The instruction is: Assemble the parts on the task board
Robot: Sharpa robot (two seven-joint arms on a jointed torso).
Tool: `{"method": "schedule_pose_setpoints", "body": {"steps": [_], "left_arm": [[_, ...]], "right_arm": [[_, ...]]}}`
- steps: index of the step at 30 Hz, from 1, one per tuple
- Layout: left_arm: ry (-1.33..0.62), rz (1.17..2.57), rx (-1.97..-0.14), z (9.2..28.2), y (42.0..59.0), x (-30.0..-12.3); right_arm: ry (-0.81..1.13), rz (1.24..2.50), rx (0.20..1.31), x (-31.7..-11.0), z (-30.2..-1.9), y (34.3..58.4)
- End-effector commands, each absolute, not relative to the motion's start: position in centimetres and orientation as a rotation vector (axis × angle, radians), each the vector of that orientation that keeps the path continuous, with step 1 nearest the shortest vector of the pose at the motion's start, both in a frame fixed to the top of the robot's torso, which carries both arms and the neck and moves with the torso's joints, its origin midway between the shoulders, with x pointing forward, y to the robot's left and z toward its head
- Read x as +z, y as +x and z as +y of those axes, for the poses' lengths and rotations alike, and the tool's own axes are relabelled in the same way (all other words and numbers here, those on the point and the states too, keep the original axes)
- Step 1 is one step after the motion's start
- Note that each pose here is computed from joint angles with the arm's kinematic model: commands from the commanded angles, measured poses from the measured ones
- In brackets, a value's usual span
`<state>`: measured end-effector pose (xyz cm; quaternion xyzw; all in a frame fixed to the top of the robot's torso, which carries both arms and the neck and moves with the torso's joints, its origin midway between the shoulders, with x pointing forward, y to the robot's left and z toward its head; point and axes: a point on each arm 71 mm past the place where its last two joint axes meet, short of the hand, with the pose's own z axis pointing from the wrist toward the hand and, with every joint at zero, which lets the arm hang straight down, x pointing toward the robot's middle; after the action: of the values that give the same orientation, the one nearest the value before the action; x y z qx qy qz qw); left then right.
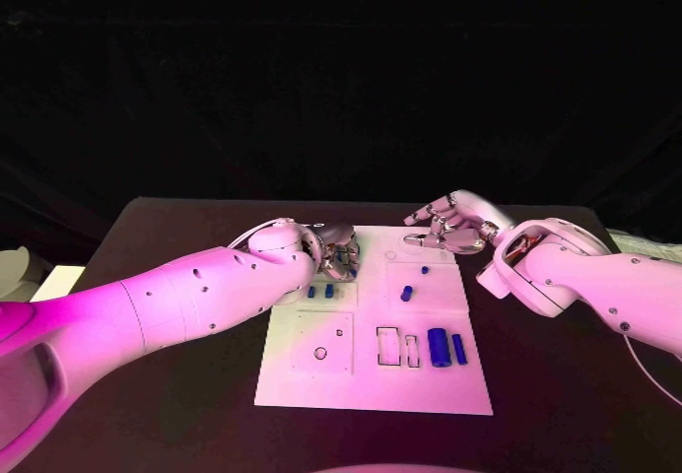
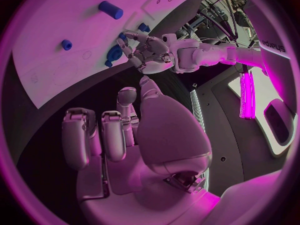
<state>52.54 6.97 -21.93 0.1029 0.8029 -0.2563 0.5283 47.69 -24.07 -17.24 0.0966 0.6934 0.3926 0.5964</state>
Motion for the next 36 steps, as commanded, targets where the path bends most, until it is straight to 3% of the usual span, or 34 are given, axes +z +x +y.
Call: {"method": "schedule_pose_setpoints", "body": {"steps": [1,22,36], "left_arm": [[0.266,1.968,-0.583,7.0,52.2,-23.0],[0.121,1.826,-0.717,8.2,52.2,-21.2],[0.017,1.862,-0.726,11.8,51.7,-20.2]], "right_arm": [[0.212,1.607,0.923,-17.2,-23.9,47.6],[0.217,1.610,0.923,-17.3,-23.9,47.7],[0.223,1.610,0.916,-17.3,-24.2,47.7]]}}
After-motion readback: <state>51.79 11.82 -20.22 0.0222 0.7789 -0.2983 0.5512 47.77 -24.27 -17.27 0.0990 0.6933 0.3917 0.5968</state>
